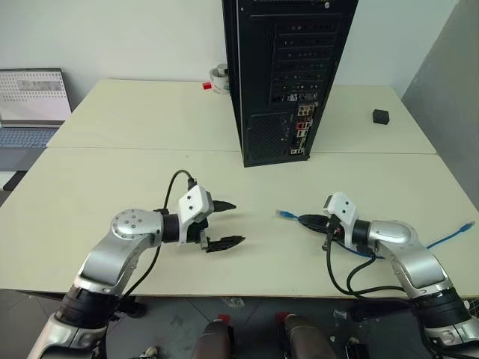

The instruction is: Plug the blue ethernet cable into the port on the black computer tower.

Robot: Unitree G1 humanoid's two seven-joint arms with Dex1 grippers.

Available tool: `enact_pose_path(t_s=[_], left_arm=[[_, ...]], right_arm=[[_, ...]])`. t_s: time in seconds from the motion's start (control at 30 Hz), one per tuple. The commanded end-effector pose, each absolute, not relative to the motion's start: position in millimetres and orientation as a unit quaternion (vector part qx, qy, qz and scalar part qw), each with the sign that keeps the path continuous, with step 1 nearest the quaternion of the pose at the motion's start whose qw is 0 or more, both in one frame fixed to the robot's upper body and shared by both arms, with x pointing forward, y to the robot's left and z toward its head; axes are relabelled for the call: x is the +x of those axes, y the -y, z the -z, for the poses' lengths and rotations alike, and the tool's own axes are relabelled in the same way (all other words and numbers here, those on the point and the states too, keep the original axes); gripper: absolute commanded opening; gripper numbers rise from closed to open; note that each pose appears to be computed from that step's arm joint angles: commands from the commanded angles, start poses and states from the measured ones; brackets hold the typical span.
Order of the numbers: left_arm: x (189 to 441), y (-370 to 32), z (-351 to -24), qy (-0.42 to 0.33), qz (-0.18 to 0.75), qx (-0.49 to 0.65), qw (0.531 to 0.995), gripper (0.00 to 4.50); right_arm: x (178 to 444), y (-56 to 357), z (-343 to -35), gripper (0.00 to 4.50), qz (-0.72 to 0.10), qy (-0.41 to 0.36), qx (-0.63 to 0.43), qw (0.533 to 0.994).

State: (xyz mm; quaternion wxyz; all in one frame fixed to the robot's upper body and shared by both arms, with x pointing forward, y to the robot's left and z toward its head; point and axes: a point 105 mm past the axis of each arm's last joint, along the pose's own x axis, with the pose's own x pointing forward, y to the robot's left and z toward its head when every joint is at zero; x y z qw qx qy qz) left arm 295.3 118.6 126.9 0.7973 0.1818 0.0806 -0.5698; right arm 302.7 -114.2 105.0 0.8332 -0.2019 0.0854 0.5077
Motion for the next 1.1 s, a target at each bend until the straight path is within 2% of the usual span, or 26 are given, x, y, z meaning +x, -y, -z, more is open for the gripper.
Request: enact_pose_path(t_s=[0.03, 0.3, 0.43, 0.93, 1.1], left_arm=[[299.7, -105.1, -131.3, -0.064, 0.595, 0.197, 0.777, 4.5], [300.9, -90.0, -135.2, -0.058, 0.637, 0.202, 0.742, 4.5], [296.6, -86.7, -133.6, -0.062, 0.654, 0.198, 0.728, 3.77], [300.3, -86.0, -128.6, -0.064, 0.647, 0.216, 0.729, 0.32], [300.0, -84.6, -129.3, -0.054, 0.646, 0.219, 0.729, 0.28]], right_arm=[[291.7, 94.1, -125.7, 0.01, -0.551, -0.057, -0.225, 0.802], [282.8, 76.7, -134.2, 0.01, -0.585, -0.05, -0.236, 0.774], [280.5, 73.8, -135.2, 0.0, -0.593, -0.049, -0.241, 0.767], [276.4, 68.1, -140.5, 0.0, -0.603, -0.037, -0.249, 0.757], [275.7, 66.2, -141.7, 0.0, -0.608, -0.03, -0.256, 0.75]])
